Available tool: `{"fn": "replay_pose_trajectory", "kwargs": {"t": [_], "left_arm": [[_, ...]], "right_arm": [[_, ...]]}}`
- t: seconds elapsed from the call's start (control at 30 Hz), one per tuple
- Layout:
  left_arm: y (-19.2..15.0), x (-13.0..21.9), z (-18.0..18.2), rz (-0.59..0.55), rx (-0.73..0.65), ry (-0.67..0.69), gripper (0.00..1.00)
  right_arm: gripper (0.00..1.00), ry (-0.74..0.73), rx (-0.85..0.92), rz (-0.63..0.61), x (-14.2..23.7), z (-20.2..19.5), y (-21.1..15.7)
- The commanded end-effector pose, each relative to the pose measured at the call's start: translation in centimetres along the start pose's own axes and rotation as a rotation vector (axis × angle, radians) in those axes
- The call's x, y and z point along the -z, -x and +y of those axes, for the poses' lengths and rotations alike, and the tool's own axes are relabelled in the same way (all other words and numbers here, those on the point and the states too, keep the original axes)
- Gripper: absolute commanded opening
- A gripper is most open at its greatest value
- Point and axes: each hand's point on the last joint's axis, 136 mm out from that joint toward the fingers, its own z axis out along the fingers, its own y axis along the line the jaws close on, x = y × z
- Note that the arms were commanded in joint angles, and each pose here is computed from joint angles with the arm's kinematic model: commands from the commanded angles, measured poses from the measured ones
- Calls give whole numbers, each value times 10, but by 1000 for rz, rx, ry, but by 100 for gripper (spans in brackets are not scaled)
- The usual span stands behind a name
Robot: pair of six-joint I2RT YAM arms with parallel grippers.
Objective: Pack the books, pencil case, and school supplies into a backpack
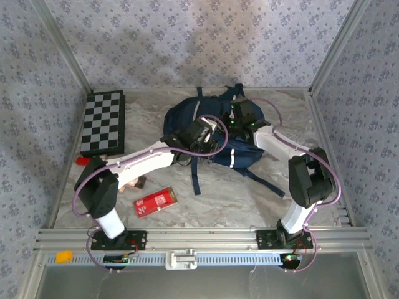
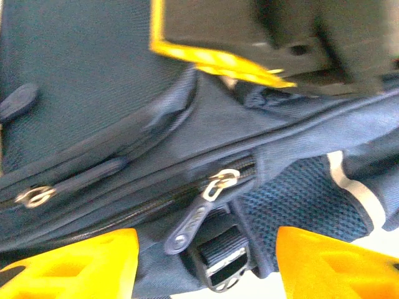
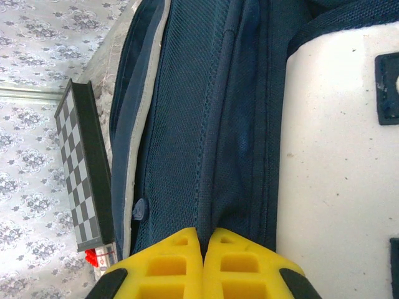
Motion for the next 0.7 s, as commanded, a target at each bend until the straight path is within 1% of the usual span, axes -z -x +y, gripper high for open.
{"fn": "replay_pose_trajectory", "kwargs": {"t": [0.0,0.1,0.17,0.23,0.33,0.43,0.57,0.67], "left_arm": [[-2,-7,-7,53,-58,-33,58],[-1,-12,0,52,-47,-3,57],[0,-15,3,62,-25,13,54],[5,-15,4,48,-14,22,52],[7,-21,5,22,-10,16,49],[5,-30,6,34,-20,15,47],[3,-38,2,46,-31,-3,41],[3,-40,7,45,-27,27,35]], "right_arm": [[0,139,35,-42,10,45,18],[0,138,34,-41,10,45,18],[0,136,34,-42,9,44,19],[0,135,31,-41,8,44,19],[0,141,25,-36,8,44,18],[0,144,23,-36,7,45,18],[0,147,24,-36,8,46,18],[0,144,22,-39,9,45,19]]}}
